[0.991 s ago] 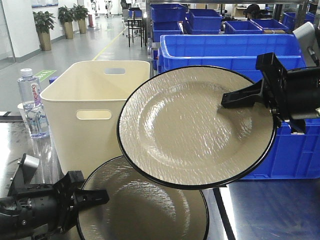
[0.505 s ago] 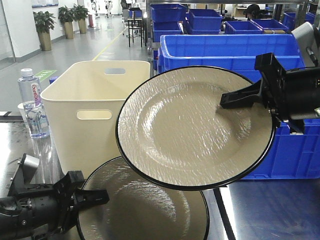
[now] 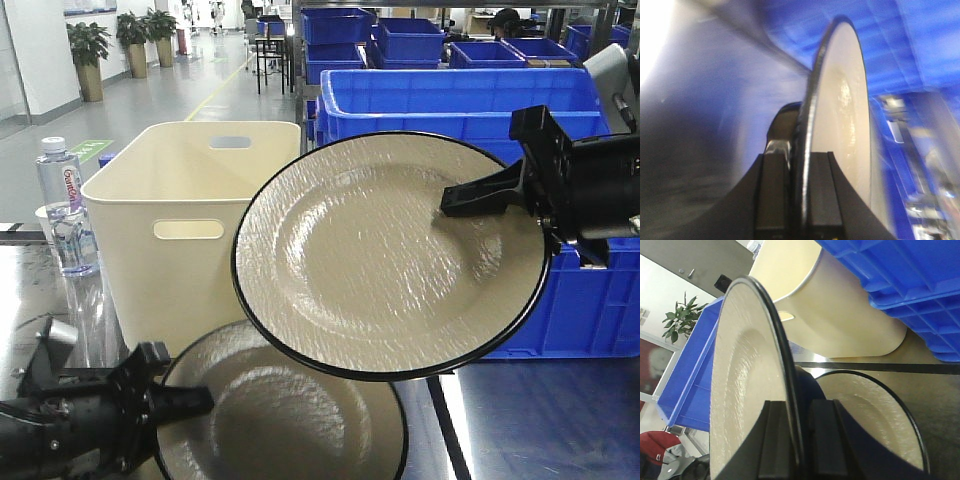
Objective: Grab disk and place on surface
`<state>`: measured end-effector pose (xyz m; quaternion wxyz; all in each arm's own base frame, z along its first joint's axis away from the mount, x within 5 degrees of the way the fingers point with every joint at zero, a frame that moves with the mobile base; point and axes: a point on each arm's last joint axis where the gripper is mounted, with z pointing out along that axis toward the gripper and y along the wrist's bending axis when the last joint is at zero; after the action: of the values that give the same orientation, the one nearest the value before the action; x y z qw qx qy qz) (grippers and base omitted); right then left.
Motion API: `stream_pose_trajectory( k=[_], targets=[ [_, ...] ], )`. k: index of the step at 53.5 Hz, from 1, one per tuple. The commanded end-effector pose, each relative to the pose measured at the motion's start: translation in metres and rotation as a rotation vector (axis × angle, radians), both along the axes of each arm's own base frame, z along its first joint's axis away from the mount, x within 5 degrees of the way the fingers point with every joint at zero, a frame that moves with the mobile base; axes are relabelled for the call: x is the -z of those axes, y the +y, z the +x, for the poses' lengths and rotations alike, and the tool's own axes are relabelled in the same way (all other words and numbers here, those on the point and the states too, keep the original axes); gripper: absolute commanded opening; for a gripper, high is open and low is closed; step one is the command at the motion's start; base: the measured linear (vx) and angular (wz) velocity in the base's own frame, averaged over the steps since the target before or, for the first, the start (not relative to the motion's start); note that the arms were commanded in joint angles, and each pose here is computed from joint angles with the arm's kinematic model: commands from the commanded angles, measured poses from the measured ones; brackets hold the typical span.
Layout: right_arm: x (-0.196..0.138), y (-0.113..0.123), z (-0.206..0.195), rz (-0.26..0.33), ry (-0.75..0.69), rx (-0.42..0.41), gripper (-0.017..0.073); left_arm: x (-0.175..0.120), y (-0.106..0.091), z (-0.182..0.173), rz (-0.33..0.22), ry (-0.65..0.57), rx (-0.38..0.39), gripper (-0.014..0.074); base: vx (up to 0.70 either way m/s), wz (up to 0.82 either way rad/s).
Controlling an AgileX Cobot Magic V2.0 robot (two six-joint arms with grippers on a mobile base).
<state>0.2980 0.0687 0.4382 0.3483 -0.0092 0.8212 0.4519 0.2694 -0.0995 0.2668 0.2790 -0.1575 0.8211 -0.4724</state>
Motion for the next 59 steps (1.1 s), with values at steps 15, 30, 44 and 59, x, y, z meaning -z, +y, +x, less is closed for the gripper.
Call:
stream_pose_trajectory(
  k=[15,30,44,59],
  targets=[
    [-0.033,0.000,-0.012,0.121,-0.109,0.051,-0.0006,0.008,-0.009,0.006,-0.026,0.062,0.090,0.0021,0.00,0.00],
    [-0.034,0.000,-0.011,0.122,-0.112,0.055,0.0000,0.019,-0.004,0.001,0.177,0.040,0.193,0.0247,0.00,0.00],
    [-0.033,-0.001,-0.011,0.120,-0.112,0.056,0.0007,0.020,-0.003,-0.002,0.224,0.025,0.221,0.0572,0.00,0.00],
    [-0.026,-0.005,-0.009,-0.001,-0.117,0.079,0.0009,-0.023,0.027,-0.025,0.287,-0.127,0.183,0.0601,0.00,0.00]
  ],
)
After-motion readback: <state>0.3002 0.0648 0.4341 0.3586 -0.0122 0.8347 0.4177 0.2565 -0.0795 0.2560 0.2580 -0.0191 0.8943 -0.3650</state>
